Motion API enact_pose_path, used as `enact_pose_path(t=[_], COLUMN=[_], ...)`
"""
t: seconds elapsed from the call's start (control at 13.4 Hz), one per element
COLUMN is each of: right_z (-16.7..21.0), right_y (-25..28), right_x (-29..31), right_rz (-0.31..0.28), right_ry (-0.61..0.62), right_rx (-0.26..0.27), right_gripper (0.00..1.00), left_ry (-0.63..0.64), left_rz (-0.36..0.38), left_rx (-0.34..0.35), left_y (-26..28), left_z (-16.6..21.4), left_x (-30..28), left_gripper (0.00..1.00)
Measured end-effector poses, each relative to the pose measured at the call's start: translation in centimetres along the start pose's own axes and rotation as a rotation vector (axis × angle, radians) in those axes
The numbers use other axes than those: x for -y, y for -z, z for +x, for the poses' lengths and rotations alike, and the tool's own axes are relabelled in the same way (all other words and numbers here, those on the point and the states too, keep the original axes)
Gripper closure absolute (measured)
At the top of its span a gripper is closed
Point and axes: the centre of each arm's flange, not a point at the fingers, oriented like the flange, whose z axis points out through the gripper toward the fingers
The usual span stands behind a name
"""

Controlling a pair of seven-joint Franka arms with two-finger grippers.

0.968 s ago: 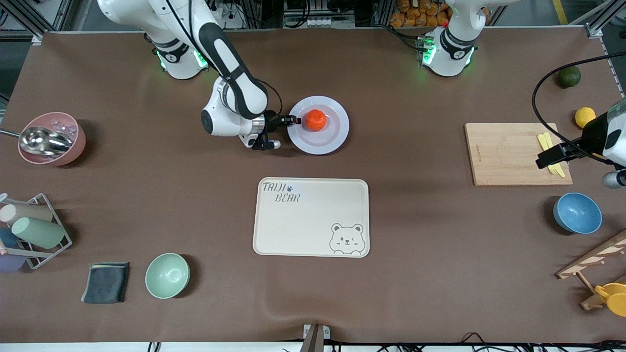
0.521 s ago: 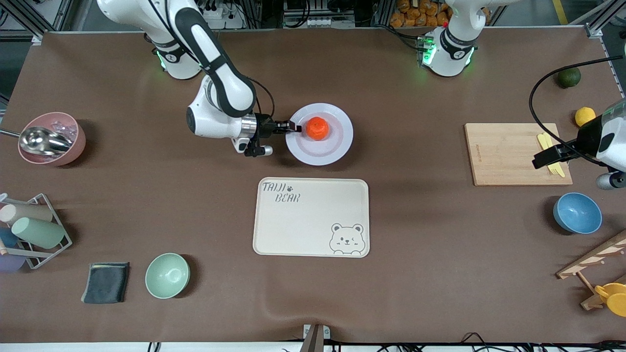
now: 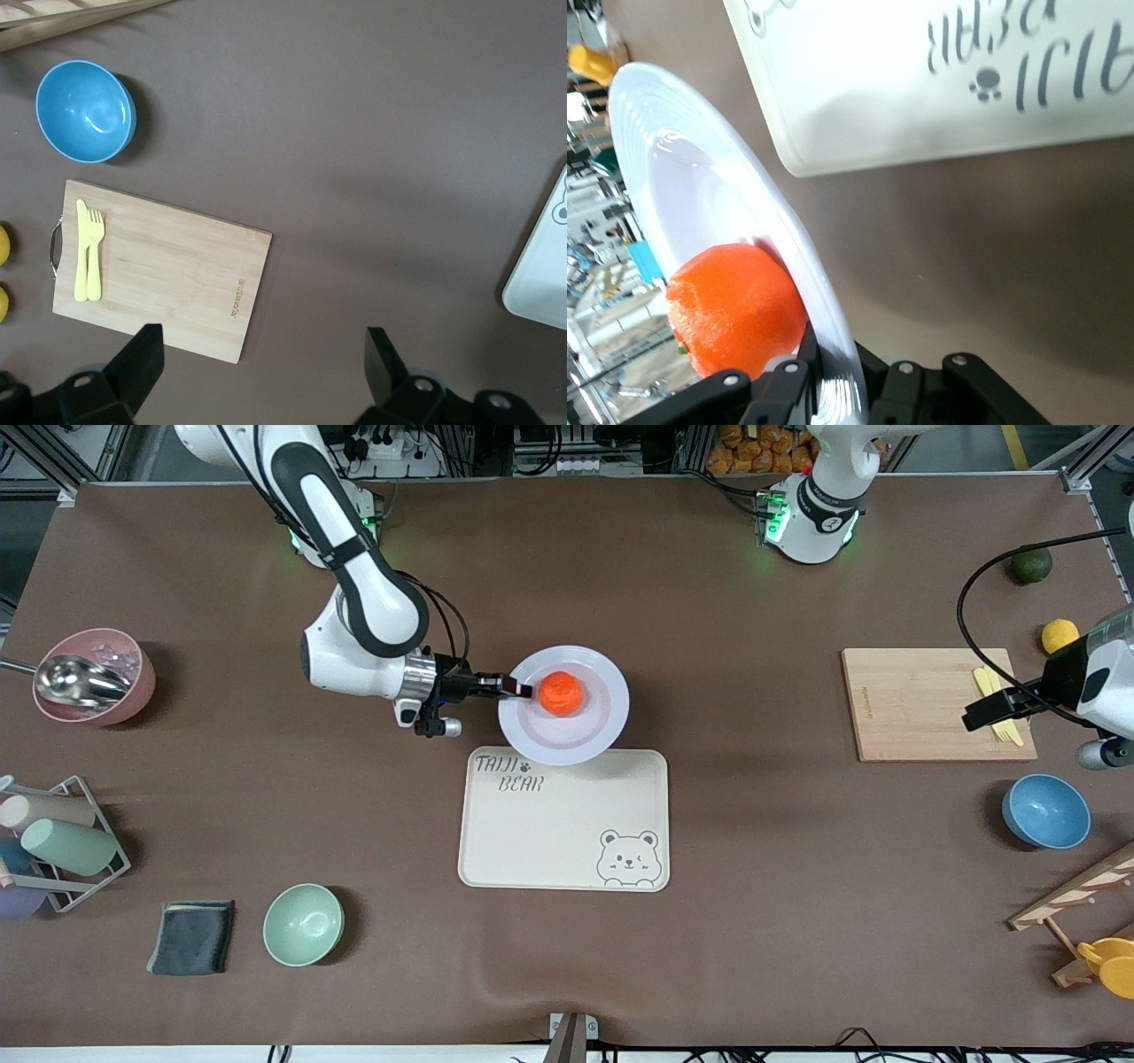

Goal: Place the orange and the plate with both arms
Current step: 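Lift the plate with the right gripper and carry it over the bear tray, then lower the plate onto the tray and open the right gripper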

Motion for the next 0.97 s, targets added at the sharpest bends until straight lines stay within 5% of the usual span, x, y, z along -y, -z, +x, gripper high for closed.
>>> enact_pose_path(t=[0.52, 0.97], right_z=[6.8, 13.1], right_y=[0.9, -3.0], right_x=[7.1, 4.0], right_rz=[-0.078, -0.09], right_ry=[-0.127, -0.17], right_rx=[-0.058, -0.068], right_gripper=[0.93, 0.93], left_ry=[0.032, 0.031], left_rz=[0.0, 0.0], left_rx=[0.008, 0.01], left_y=[-0.3, -0.4], left_z=[0.4, 0.4], left_x=[2.0, 2.0], left_gripper=[0.0, 0.0])
